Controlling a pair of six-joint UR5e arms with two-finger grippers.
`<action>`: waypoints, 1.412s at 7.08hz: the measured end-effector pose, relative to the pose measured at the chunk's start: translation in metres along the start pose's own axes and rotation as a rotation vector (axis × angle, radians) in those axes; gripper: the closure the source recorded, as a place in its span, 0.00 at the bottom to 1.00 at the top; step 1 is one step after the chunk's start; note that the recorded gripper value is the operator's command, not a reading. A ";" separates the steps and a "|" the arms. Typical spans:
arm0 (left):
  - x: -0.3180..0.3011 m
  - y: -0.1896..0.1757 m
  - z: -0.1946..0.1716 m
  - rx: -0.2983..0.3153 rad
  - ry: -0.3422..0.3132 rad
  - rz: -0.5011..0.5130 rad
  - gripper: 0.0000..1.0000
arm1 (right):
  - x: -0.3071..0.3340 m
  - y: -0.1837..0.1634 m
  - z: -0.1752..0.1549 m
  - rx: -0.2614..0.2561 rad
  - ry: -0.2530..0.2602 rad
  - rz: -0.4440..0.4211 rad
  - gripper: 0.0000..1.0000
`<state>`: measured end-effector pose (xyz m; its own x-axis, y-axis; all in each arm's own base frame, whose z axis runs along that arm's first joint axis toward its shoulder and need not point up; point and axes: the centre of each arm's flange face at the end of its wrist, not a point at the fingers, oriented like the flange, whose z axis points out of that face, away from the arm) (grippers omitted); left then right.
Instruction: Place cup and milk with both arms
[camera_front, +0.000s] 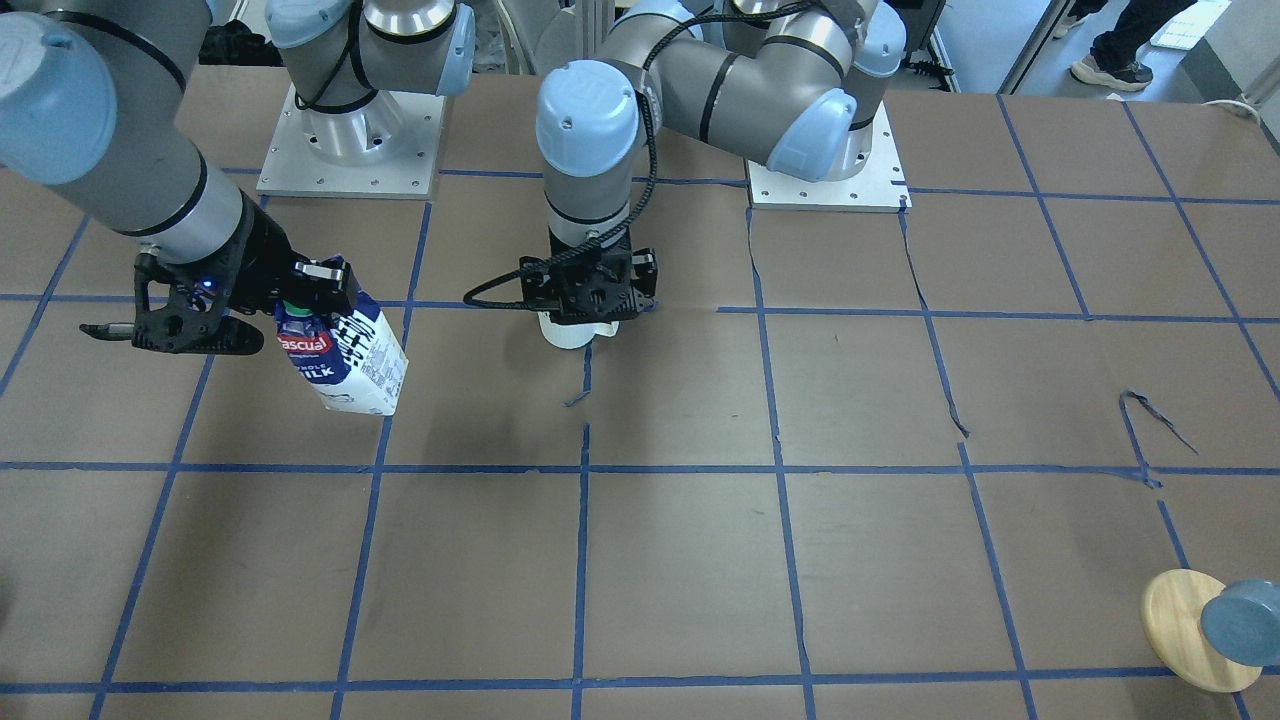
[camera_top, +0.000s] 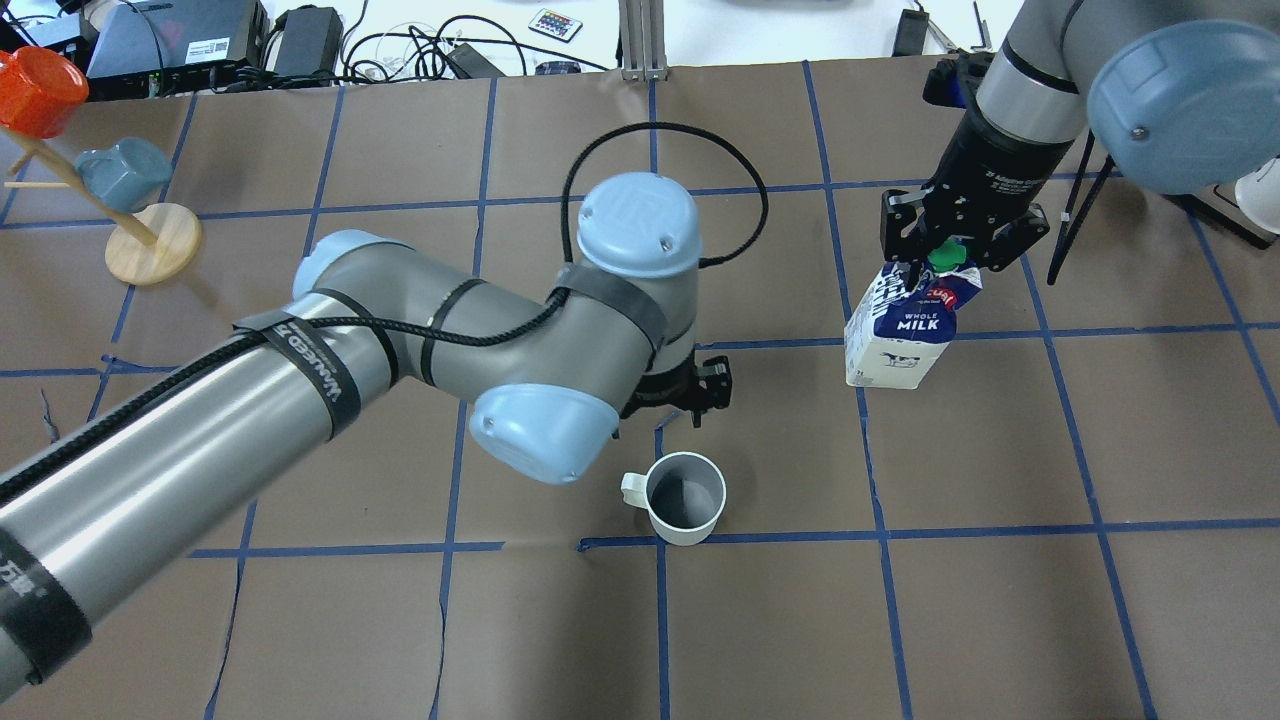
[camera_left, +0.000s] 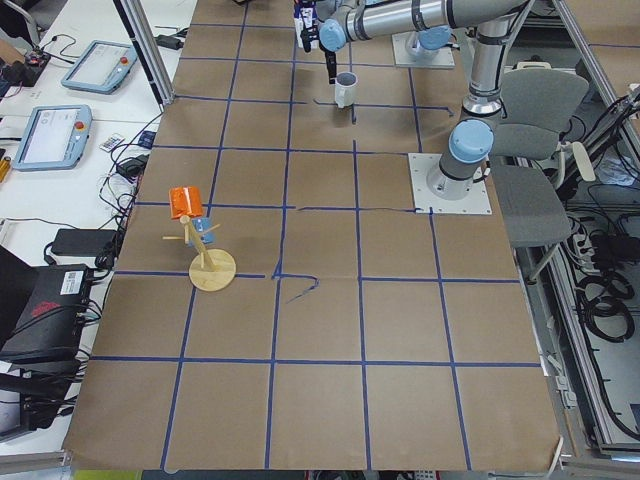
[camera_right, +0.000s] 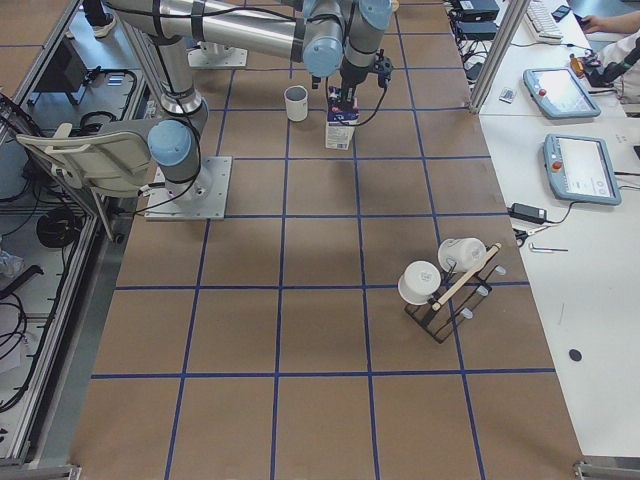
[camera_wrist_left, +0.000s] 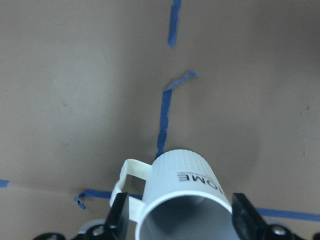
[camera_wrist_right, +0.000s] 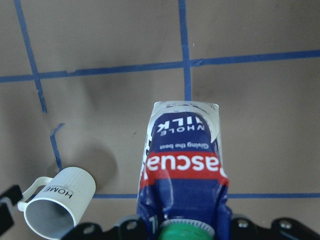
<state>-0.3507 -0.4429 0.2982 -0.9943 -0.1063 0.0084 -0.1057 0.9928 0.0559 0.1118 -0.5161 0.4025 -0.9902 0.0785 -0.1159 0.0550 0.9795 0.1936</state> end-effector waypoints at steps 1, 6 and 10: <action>-0.031 -0.028 -0.023 0.038 0.004 0.062 0.00 | -0.013 0.015 0.000 -0.016 -0.004 -0.001 0.97; -0.139 -0.060 -0.184 0.069 -0.013 0.239 0.00 | -0.089 0.081 0.051 -0.074 0.025 -0.103 0.97; -0.186 -0.063 -0.231 0.068 0.034 0.195 0.00 | -0.093 0.089 0.094 -0.077 0.020 -0.080 0.95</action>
<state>-0.1554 -0.4983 0.5238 -0.9951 0.0875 0.0466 0.0868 0.9961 -0.0178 0.2209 -0.4190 0.3391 -0.9934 -0.0039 -0.1142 -0.0336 0.9653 0.2592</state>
